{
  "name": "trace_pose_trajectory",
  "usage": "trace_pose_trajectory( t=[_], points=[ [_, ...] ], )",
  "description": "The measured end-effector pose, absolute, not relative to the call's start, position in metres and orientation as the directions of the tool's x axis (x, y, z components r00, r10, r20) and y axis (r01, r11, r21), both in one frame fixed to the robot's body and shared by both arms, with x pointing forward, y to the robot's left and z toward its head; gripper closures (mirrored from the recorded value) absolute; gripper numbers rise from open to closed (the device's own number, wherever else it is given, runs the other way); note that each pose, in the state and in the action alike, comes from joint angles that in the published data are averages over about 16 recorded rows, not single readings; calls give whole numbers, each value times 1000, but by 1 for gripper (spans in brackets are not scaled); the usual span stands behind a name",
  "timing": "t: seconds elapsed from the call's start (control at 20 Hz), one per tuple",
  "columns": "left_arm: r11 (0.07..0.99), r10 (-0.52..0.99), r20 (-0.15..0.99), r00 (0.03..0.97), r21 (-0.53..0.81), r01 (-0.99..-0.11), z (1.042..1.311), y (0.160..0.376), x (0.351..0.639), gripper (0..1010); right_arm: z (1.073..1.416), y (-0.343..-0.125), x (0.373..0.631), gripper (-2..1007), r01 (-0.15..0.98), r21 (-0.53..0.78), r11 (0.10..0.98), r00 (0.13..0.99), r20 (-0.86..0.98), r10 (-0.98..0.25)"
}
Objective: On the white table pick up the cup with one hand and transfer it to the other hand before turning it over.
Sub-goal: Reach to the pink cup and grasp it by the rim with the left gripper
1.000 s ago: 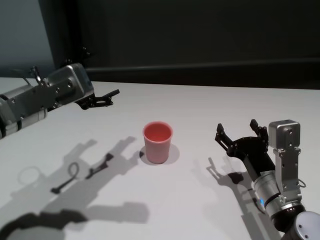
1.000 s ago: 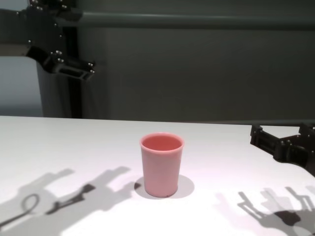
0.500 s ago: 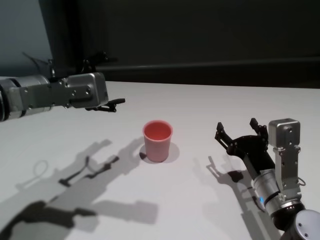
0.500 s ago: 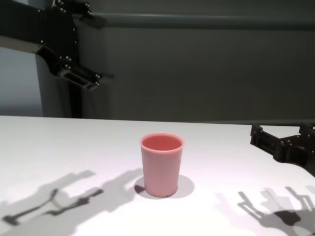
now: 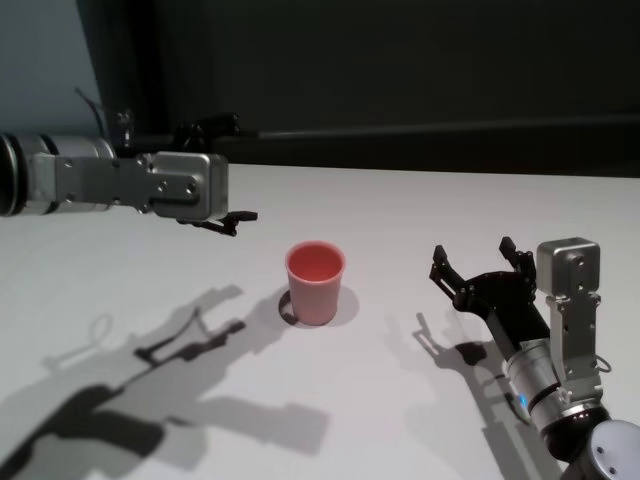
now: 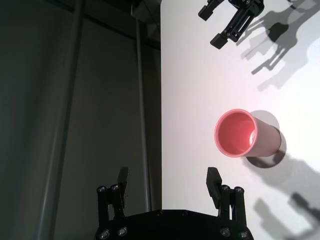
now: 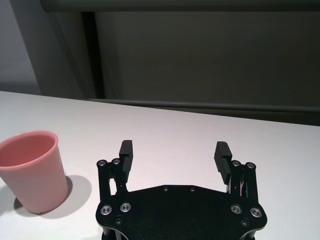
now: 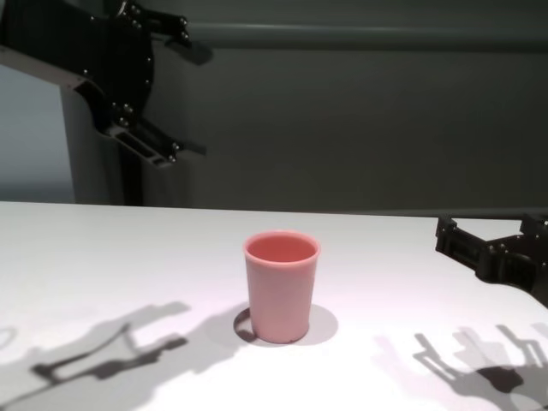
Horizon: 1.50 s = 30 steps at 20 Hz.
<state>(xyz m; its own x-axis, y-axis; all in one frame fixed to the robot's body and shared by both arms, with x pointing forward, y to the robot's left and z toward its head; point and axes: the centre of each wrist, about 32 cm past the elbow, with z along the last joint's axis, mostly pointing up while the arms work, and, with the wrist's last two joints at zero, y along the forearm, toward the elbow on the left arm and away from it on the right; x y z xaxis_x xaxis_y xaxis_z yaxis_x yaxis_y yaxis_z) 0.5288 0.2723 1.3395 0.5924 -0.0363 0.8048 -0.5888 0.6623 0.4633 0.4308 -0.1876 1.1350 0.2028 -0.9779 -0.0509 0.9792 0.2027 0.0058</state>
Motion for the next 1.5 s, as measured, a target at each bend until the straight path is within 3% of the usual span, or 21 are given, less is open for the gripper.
trace_pose_trajectory(
  t=[1.5],
  points=[
    [653,-251,693,676,636,-411,1347,261,550,9,1135,-188,431,3,979,6,203,203,-51,-978]
  ],
)
